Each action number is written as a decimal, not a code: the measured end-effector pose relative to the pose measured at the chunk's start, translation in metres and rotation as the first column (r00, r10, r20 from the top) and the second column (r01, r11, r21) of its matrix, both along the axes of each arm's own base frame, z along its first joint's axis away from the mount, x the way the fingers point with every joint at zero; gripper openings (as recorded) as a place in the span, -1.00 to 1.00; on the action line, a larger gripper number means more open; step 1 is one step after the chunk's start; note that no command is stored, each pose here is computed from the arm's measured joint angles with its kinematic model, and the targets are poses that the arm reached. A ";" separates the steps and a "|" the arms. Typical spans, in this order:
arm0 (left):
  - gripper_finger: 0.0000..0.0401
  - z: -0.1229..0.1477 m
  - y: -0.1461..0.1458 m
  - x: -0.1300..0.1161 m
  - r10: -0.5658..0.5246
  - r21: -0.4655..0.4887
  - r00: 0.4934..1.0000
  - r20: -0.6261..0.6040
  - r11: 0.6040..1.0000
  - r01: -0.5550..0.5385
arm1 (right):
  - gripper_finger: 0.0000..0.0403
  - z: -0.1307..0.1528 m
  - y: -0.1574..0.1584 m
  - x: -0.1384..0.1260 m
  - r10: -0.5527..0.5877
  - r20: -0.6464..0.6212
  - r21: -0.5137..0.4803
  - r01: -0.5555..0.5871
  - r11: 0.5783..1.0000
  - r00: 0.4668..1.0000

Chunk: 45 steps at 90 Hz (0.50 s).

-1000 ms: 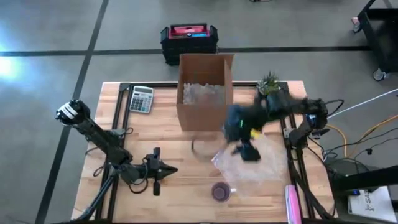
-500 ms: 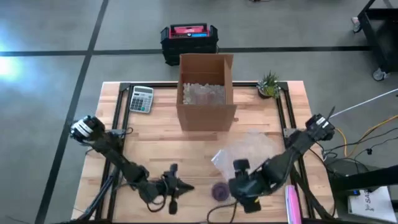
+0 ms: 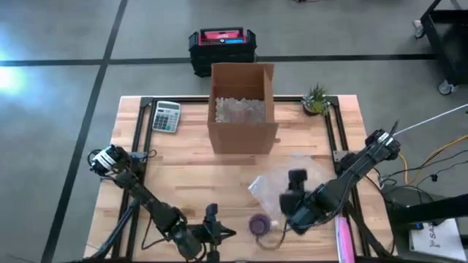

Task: Wrap mug
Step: Wrap the purple mug with bubble wrap

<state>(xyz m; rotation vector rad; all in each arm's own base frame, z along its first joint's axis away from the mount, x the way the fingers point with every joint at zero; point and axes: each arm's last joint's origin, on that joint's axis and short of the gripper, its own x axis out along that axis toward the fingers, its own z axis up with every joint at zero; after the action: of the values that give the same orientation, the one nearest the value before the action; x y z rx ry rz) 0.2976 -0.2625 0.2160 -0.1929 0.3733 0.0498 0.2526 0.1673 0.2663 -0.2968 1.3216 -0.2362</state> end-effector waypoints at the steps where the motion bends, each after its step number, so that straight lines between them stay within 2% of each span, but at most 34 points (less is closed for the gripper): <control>1: -1.00 0.000 0.000 0.000 0.000 -0.001 1.000 0.000 1.000 0.000 | -0.30 -0.001 -0.003 -0.001 -0.010 -0.001 -0.001 0.010 1.000 1.000; 13: -1.00 -0.003 0.004 -0.002 0.015 -0.012 1.000 -0.010 1.000 -0.015 | -0.42 -0.024 -0.041 -0.013 -0.101 0.010 0.005 0.101 0.995 0.995; 28: -1.00 -0.006 0.007 -0.001 0.029 -0.022 0.999 -0.016 0.999 -0.029 | -0.60 -0.061 -0.076 -0.024 -0.194 0.060 0.105 0.187 0.977 0.979; 36: -1.00 -0.005 0.006 -0.002 0.028 -0.025 0.999 -0.015 0.999 -0.029 | -0.68 -0.079 -0.084 -0.023 -0.204 0.102 0.198 0.181 0.963 0.974; 45: -1.00 -0.005 0.006 -0.002 0.028 -0.024 1.000 -0.014 0.999 -0.028 | -0.78 -0.099 -0.086 -0.013 -0.159 0.181 0.276 0.105 0.955 0.971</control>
<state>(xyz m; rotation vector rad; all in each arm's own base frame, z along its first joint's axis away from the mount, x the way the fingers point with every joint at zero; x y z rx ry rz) 0.2960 -0.2562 0.2107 -0.2217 0.3847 0.0741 0.2396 0.0813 0.1670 0.0431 1.1561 -0.1935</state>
